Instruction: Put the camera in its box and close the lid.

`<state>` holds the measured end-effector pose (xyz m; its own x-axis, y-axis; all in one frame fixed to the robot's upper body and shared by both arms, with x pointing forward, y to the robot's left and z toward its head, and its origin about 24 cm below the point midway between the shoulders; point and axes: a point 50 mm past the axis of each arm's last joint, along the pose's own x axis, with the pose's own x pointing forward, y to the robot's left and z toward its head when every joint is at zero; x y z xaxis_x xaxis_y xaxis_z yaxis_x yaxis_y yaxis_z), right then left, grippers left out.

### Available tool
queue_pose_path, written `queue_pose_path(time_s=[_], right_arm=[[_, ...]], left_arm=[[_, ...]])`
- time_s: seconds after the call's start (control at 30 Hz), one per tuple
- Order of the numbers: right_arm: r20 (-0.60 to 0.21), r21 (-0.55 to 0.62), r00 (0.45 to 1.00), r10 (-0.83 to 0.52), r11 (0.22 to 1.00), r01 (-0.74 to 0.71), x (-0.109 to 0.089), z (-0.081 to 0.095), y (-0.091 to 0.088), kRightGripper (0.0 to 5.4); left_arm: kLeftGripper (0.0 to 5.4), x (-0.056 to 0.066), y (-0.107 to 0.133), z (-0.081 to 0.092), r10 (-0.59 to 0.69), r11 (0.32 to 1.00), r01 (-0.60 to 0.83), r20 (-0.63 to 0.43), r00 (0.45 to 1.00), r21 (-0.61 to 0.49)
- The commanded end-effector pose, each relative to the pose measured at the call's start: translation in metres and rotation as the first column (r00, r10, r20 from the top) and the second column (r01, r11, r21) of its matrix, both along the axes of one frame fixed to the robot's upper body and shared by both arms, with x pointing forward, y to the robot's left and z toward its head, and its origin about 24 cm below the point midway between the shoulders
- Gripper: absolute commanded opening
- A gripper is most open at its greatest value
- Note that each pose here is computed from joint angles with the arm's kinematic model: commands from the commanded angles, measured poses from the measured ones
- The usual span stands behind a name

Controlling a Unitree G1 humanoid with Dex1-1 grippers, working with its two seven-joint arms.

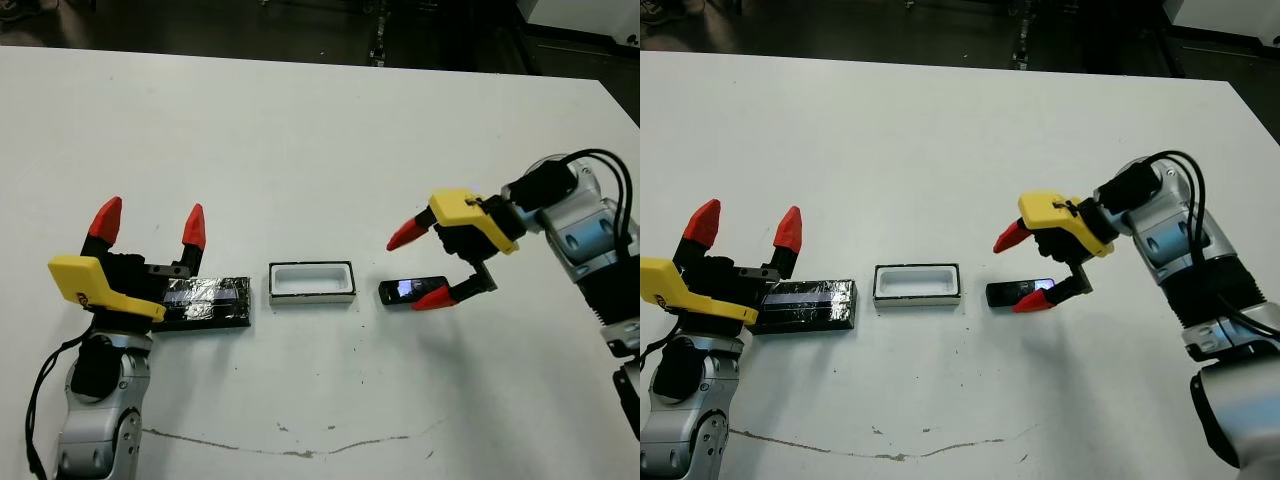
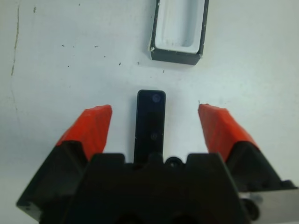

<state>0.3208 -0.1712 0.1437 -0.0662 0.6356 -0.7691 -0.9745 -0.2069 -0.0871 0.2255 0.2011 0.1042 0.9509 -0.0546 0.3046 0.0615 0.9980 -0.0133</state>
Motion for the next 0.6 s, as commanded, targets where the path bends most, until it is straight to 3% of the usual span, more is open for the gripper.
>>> queue_pose_path(time_s=[0.03,0.2,0.43,0.6], right_arm=[[-0.005,-0.009,1.0,-0.003,1.0,0.003,-0.002,-0.01,-0.001,4.17],[-0.013,-0.021,1.0,-0.001,1.0,0.001,-0.002,-0.015,-0.002,3.58],[-0.004,-0.028,1.0,0.018,0.999,-0.018,-0.002,-0.019,-0.002,4.0],[-0.018,-0.024,1.0,0.022,0.999,-0.022,-0.002,-0.022,-0.002,3.99]], left_arm=[[5.4,-0.002,0.001,-0.003,0.001,1.0,-0.001,-0.015,1.0,-0.002],[5.4,-0.002,0.001,-0.003,0.002,1.0,-0.002,-0.016,1.0,0.003],[5.4,-0.002,0.001,-0.004,-0.005,1.0,0.005,-0.018,1.0,-0.001],[5.4,-0.002,0.001,-0.003,-0.001,1.0,0.001,-0.016,1.0,0.001]])
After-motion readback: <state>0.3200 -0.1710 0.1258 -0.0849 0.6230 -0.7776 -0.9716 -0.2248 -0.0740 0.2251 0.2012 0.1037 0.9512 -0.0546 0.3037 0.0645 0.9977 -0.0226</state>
